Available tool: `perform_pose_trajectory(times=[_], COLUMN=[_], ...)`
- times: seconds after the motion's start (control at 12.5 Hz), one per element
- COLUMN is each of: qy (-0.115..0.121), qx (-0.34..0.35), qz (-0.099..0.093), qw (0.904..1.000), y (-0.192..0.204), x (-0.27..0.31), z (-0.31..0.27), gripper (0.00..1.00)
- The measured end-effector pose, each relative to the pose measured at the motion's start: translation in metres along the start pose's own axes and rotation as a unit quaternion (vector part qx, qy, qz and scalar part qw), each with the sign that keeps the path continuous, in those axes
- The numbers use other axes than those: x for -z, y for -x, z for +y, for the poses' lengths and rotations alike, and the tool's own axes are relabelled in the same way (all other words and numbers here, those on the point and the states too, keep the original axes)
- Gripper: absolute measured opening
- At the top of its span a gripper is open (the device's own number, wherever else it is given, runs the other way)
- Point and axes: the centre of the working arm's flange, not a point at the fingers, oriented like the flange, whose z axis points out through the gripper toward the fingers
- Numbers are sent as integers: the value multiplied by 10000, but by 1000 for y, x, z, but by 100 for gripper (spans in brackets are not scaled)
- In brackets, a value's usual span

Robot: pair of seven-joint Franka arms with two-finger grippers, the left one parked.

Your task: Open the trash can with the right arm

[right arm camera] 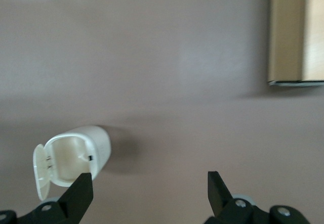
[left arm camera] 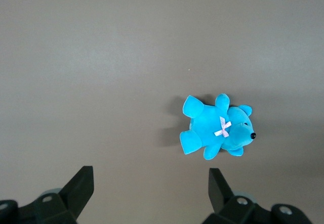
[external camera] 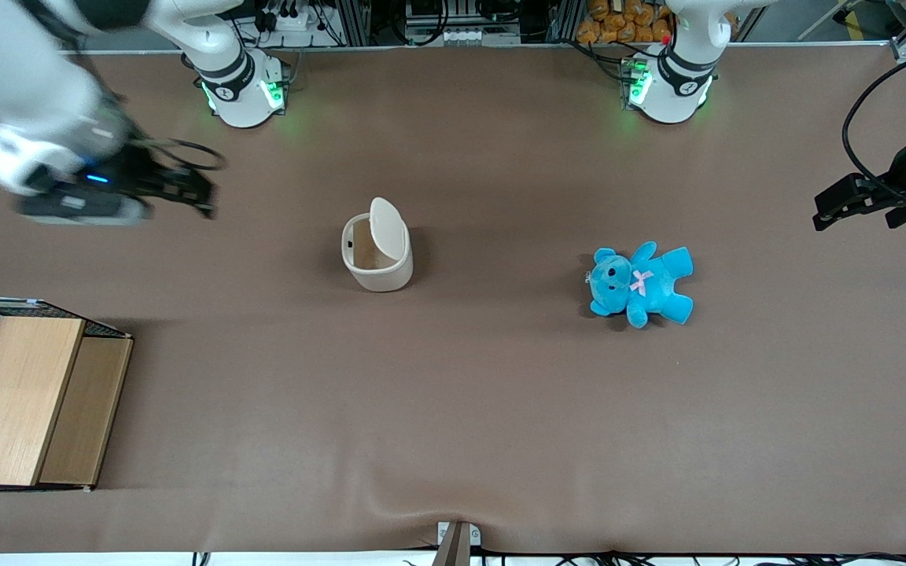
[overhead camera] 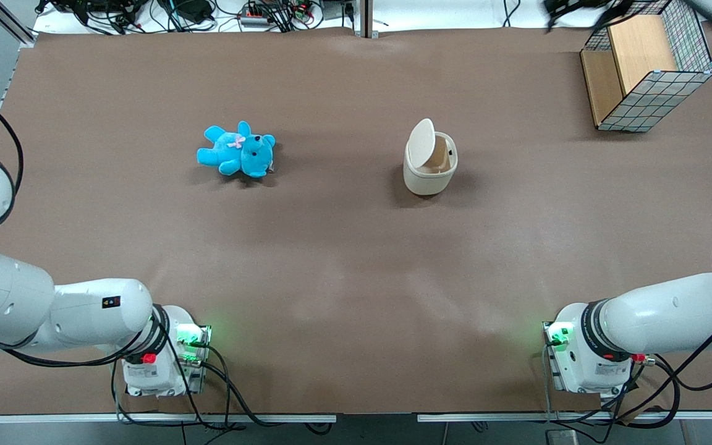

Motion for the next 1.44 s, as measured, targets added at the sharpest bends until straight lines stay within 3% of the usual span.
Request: perform_pose_trajectory(times=[0.32,0.48,0.72,1.04,1.44], qy=[-35,-46,-38,241,259], qx=[175,296,359,592,613], qz=[75,75,68,-94,-125], qw=[9998,9995,9993,9979,9977], y=[-1,1,3,-3,-8], x=[27,41,52,46,45], z=[106,132,130,110,107], gripper=[100,100,100,100,100])
